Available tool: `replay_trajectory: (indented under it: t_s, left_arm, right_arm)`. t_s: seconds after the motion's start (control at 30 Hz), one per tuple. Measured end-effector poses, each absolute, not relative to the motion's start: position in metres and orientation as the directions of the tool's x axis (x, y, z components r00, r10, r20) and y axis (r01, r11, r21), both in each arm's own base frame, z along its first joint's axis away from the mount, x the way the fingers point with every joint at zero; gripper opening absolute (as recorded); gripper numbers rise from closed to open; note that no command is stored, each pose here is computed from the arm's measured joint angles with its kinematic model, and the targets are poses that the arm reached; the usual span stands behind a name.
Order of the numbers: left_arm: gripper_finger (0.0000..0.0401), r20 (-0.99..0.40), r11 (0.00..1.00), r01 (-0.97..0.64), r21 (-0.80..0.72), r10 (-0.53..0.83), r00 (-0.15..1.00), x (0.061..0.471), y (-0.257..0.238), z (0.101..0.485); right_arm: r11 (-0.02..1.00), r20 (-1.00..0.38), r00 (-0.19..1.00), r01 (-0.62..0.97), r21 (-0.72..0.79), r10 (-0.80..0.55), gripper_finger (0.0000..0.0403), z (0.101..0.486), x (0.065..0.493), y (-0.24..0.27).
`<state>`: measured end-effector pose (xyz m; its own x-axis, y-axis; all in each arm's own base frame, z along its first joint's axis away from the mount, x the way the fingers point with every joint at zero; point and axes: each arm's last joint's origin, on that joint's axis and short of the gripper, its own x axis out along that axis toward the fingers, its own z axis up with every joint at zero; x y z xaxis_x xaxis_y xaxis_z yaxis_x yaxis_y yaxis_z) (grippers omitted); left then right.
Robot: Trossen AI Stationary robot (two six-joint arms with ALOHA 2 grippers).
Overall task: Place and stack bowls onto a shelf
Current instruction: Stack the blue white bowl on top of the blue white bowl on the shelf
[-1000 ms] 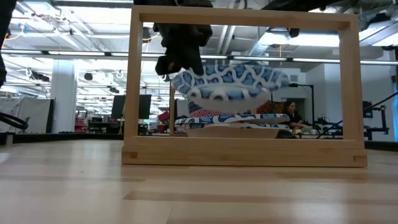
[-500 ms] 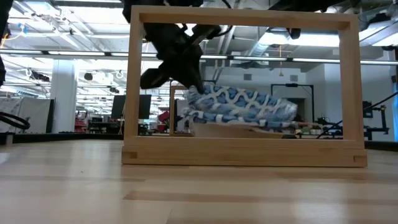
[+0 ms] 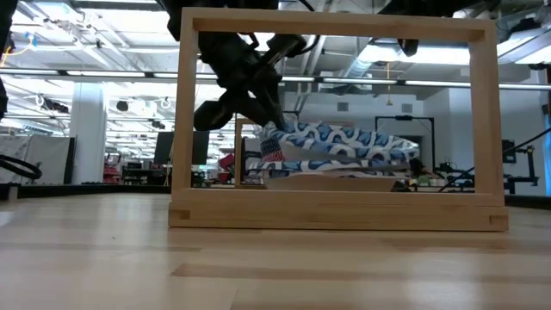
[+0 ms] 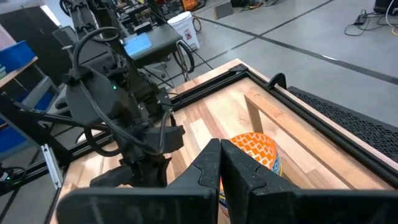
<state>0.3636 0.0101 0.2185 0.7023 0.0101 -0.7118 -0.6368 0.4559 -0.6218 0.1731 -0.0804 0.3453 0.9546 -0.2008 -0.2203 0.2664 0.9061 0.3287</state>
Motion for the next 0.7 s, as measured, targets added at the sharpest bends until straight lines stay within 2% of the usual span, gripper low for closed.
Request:
replay_trajectory:
  t_s: [0.33,0.47,0.57,0.7]
  left_arm:
    - [0.013,-0.714,0.471,-0.606,-0.641,-0.077,0.696,0.362,0.01,0.219]
    - [0.0163,-0.713,0.511,-0.581,-0.633,-0.093,0.695,0.356,0.012,0.228]
    - [0.0178,-0.728,0.543,-0.589,-0.598,-0.062,0.683,0.345,0.019,0.239]
    - [0.0187,-0.752,0.589,-0.634,-0.501,0.067,0.656,0.323,0.029,0.259]
  right_arm:
    - [0.905,-0.221,0.954,0.267,0.332,-0.2,0.0035,0.345,0.173,-0.081]
    - [0.905,-0.221,0.954,0.267,0.332,-0.2,0.0035,0.345,0.173,-0.081]
    - [0.904,-0.221,0.955,0.267,0.333,-0.2,0.0035,0.345,0.173,-0.081]
    - [0.904,-0.218,0.955,0.266,0.335,-0.2,0.0035,0.345,0.173,-0.081]
